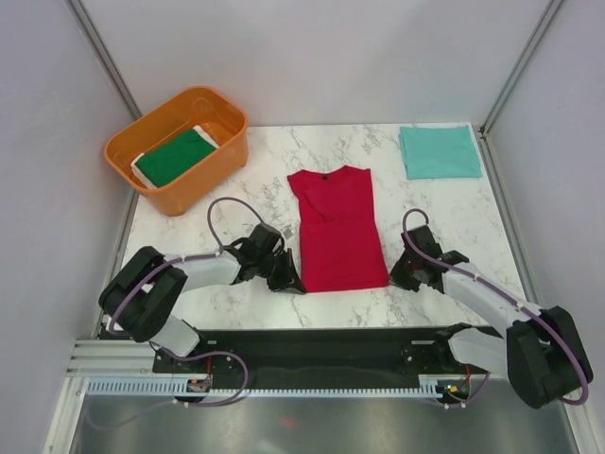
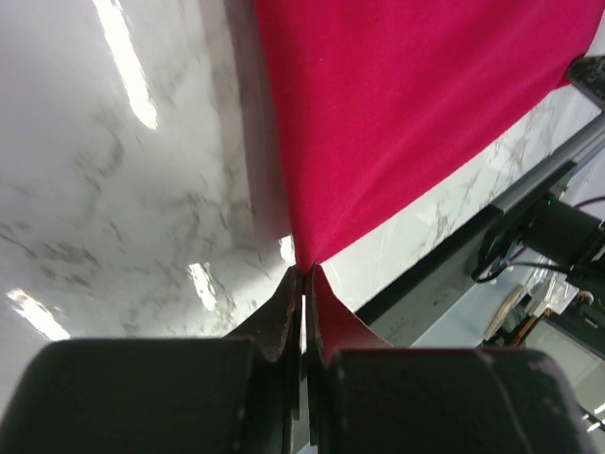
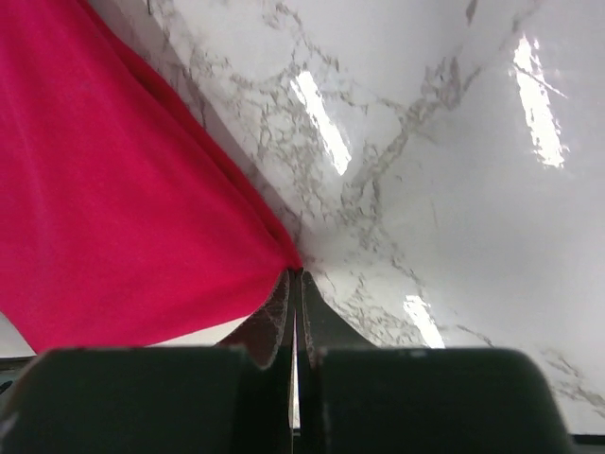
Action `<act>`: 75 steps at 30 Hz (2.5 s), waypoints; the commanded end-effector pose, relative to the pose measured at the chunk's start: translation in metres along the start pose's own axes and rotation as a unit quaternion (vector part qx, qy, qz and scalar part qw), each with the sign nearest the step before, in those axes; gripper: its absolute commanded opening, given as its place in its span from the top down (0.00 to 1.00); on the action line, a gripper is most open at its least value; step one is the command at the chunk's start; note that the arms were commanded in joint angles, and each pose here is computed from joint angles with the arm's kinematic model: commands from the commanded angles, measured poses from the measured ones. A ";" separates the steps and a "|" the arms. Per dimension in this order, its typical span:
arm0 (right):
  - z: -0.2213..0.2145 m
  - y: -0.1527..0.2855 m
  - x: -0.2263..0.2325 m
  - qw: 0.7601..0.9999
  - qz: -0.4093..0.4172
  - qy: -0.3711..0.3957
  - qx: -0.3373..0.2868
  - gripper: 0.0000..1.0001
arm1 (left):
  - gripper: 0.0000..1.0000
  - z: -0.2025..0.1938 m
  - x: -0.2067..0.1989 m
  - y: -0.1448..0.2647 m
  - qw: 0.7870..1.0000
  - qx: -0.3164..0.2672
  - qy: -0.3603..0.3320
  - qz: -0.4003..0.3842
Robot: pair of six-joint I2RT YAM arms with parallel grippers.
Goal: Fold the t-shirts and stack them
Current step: Fold the tshirt
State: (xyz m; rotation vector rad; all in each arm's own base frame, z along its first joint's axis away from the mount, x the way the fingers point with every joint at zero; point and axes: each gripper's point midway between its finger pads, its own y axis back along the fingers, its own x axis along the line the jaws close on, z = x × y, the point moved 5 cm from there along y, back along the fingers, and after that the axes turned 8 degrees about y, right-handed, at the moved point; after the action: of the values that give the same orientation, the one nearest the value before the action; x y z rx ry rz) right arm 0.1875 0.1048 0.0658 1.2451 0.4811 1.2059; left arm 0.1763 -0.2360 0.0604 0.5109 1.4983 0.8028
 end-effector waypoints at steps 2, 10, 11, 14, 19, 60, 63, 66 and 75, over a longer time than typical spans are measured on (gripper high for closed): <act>-0.005 0.018 -0.012 1.000 -0.007 0.024 -0.012 1.00 | 0.98 -0.023 -0.005 0.009 1.000 -0.001 0.008 -0.003; 0.003 0.049 -0.001 0.998 0.025 0.044 -0.040 1.00 | 0.98 -0.033 -0.024 0.035 0.999 -0.020 0.008 -0.041; 0.004 0.051 0.001 0.998 0.029 0.047 -0.042 1.00 | 0.98 -0.031 -0.028 0.038 0.999 -0.024 0.004 -0.046; 0.011 0.057 0.008 0.997 0.037 0.052 -0.053 1.00 | 0.98 -0.026 -0.041 0.042 0.998 -0.033 -0.005 -0.061; 0.037 0.069 0.024 0.993 0.036 0.063 -0.093 1.00 | 0.98 -0.018 -0.045 0.049 0.998 -0.050 -0.012 -0.033; 0.288 -0.078 0.204 0.972 0.066 0.161 -0.156 1.00 | 0.98 0.310 -0.064 0.023 0.982 -0.189 -0.021 -0.010; 0.289 -0.093 0.205 0.972 0.075 0.167 -0.150 1.00 | 0.98 0.320 -0.061 0.018 0.980 -0.197 -0.021 -0.004; 0.295 -0.099 0.208 0.970 0.079 0.171 -0.156 0.99 | 0.98 0.330 -0.059 0.015 0.978 -0.207 -0.024 0.006; 0.304 -0.094 0.199 0.972 0.062 0.153 -0.169 0.78 | 0.68 0.347 -0.060 0.027 0.969 -0.241 -0.038 0.029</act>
State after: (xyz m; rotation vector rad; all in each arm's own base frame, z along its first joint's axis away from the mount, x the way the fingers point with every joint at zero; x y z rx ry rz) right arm 0.5409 0.1619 0.1119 0.8748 0.4807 1.5134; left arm 0.5055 -0.2099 0.1137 0.2399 1.2660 1.1181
